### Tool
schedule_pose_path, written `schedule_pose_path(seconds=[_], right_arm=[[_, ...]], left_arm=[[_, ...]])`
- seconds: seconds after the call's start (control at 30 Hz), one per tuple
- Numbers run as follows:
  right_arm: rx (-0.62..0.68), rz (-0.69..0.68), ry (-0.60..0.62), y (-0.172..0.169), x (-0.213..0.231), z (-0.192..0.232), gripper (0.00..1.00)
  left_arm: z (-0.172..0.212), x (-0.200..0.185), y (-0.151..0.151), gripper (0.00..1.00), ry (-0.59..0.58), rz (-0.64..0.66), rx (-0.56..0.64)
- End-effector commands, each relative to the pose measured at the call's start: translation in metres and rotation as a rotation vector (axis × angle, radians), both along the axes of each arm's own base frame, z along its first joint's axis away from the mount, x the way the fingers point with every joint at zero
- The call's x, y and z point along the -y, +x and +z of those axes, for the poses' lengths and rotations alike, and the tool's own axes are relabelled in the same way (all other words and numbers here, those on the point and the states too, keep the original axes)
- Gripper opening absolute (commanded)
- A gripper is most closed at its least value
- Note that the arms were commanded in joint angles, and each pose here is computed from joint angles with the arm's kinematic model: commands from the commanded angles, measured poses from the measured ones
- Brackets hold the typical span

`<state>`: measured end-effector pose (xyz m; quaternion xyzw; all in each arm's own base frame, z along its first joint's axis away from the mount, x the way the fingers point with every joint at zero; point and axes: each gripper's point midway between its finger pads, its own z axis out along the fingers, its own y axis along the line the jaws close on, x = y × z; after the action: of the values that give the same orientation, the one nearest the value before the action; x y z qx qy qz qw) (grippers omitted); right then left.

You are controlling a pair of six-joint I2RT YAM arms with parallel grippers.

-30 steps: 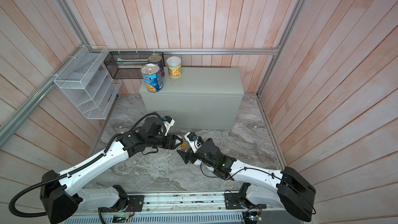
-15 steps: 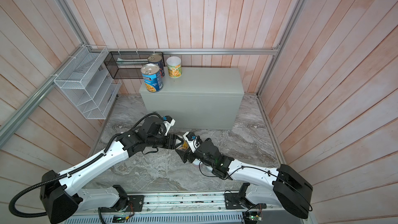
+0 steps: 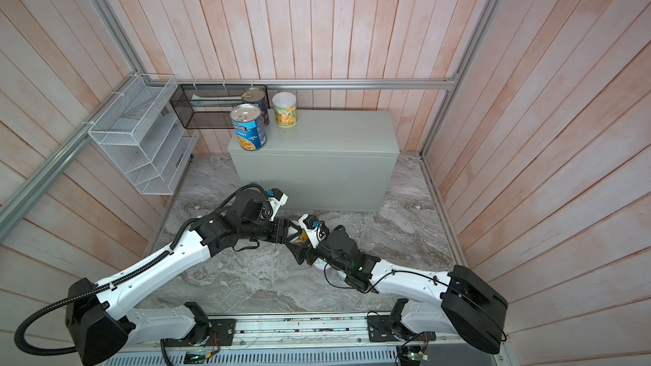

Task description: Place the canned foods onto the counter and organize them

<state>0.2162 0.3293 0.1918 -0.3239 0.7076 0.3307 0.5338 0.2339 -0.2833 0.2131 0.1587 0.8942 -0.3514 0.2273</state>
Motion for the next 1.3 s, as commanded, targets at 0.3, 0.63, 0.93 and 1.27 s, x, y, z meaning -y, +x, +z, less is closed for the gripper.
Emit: schedule_pose_path(seconds=[0.3,0.63,0.93,1.27], right_arm=[[0.027,0.018,0.056,0.000,-0.006,0.016,0.76],[0.026,0.032,0.055,-0.001,-0.009,0.016,0.64],[0.018,0.043,0.050,-0.001,-0.013,0.015,0.56],[0.021,0.025,0.060,0.000,-0.009,0.019,0.53]], left_arm=[[0.012,0.013,-0.002,0.39,-0.068,-0.053,0.009],[0.010,0.016,-0.002,0.39,-0.077,-0.059,0.000],[0.012,0.017,-0.002,0.39,-0.079,-0.062,0.002],[-0.001,0.014,-0.002,0.42,-0.060,-0.051,-0.010]])
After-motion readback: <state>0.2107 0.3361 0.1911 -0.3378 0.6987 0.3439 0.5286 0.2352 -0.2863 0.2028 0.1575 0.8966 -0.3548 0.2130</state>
